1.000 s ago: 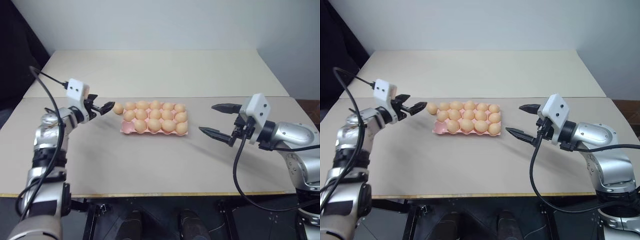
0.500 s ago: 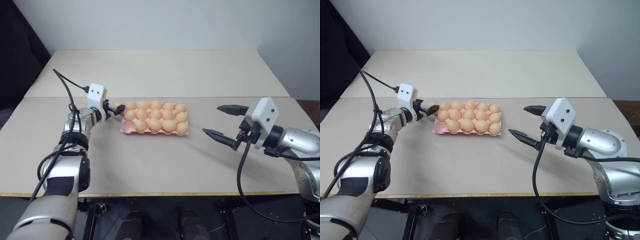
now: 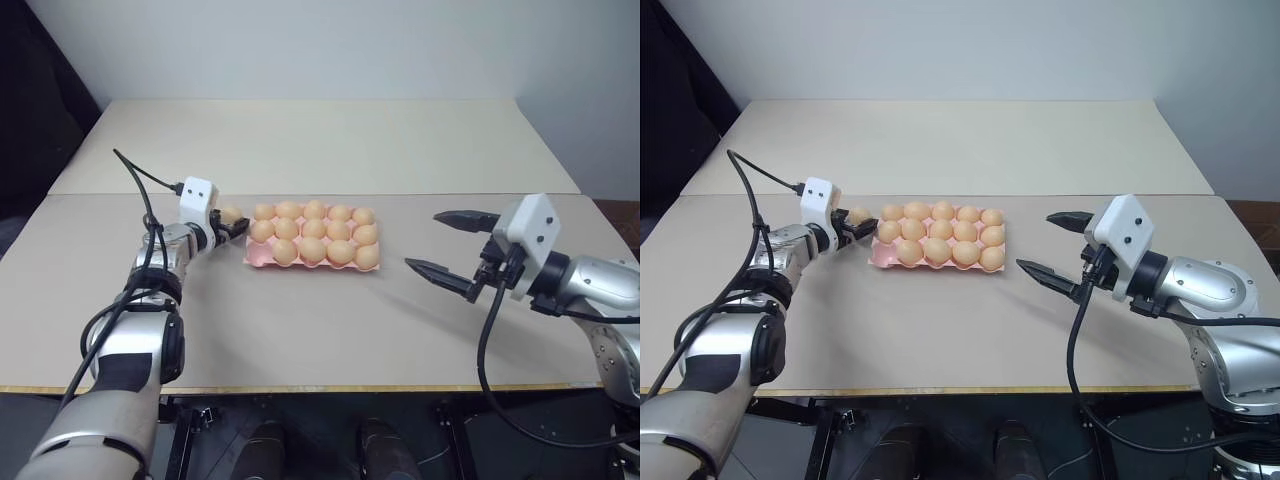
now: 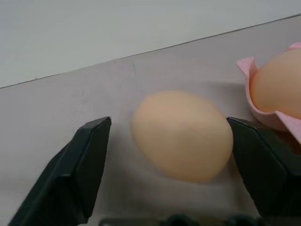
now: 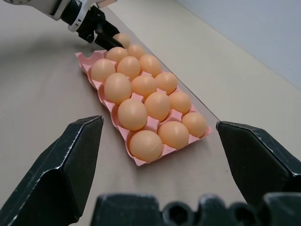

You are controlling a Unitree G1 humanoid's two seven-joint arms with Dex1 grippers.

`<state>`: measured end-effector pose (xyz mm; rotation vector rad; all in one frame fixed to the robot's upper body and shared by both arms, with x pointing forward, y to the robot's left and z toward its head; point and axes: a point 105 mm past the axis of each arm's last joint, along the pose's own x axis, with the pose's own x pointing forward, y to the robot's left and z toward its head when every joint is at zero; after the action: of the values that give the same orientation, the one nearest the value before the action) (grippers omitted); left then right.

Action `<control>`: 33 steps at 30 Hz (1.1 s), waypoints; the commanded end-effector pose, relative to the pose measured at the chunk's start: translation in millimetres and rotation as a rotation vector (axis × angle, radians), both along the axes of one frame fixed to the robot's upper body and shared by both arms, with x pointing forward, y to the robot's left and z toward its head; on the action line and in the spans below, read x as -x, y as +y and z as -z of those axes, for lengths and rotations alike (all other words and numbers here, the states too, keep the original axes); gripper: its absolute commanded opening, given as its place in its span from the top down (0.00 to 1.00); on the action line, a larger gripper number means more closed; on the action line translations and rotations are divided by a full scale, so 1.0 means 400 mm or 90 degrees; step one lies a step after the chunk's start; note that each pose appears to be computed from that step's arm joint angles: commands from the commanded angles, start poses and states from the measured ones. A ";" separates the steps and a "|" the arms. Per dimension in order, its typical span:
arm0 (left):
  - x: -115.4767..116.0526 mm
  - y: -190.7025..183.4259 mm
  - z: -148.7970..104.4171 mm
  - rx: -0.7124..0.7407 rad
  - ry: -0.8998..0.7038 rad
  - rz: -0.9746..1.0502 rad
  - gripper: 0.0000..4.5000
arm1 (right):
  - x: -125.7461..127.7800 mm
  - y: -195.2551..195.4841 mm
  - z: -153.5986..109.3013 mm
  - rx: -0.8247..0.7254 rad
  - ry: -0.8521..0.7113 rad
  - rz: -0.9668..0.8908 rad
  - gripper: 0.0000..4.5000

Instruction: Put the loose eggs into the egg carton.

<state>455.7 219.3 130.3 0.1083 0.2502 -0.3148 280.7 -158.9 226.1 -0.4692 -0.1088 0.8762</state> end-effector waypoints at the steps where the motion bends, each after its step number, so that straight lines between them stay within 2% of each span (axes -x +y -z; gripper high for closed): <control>1: -0.003 0.016 -0.017 0.003 -0.010 -0.014 0.35 | 0.010 0.015 -0.034 -0.006 -0.035 -0.015 0.00; 3: -0.001 0.017 -0.017 0.003 -0.011 -0.011 0.48 | 0.011 0.018 -0.037 -0.006 -0.037 -0.021 0.00; 5: 0.001 0.026 -0.018 -0.002 -0.012 -0.014 0.54 | 0.010 0.019 -0.040 -0.009 -0.038 -0.022 0.00; 10: 0.014 0.074 -0.036 -0.010 -0.027 -0.023 0.54 | 0.005 0.020 -0.038 -0.015 -0.041 -0.017 0.00; 16: 0.036 0.070 -0.125 -0.001 -0.105 0.058 0.54 | 0.007 0.019 -0.033 -0.020 -0.037 -0.012 0.00; 18: 0.092 0.014 -0.184 0.043 -0.144 0.191 0.54 | 0.008 0.019 -0.031 -0.022 -0.036 -0.008 0.00; 19: 0.125 -0.013 -0.194 0.047 -0.145 0.252 0.54 | 0.009 0.019 -0.029 -0.024 -0.035 -0.007 0.00; 24: 0.220 -0.079 -0.151 0.027 -0.088 0.386 0.54 | 0.011 0.024 -0.022 -0.025 -0.032 -0.010 0.00; 28: 0.242 -0.097 -0.116 0.014 -0.051 0.405 0.54 | 0.010 0.025 -0.026 -0.027 -0.034 -0.010 0.00; 33: 0.242 -0.095 -0.099 -0.009 -0.041 0.390 0.54 | 0.011 0.023 -0.028 -0.026 -0.035 -0.007 0.00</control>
<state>360.1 178.9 163.5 0.1593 0.1635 -0.9314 281.7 -154.5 226.0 -0.4426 -0.1297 0.8607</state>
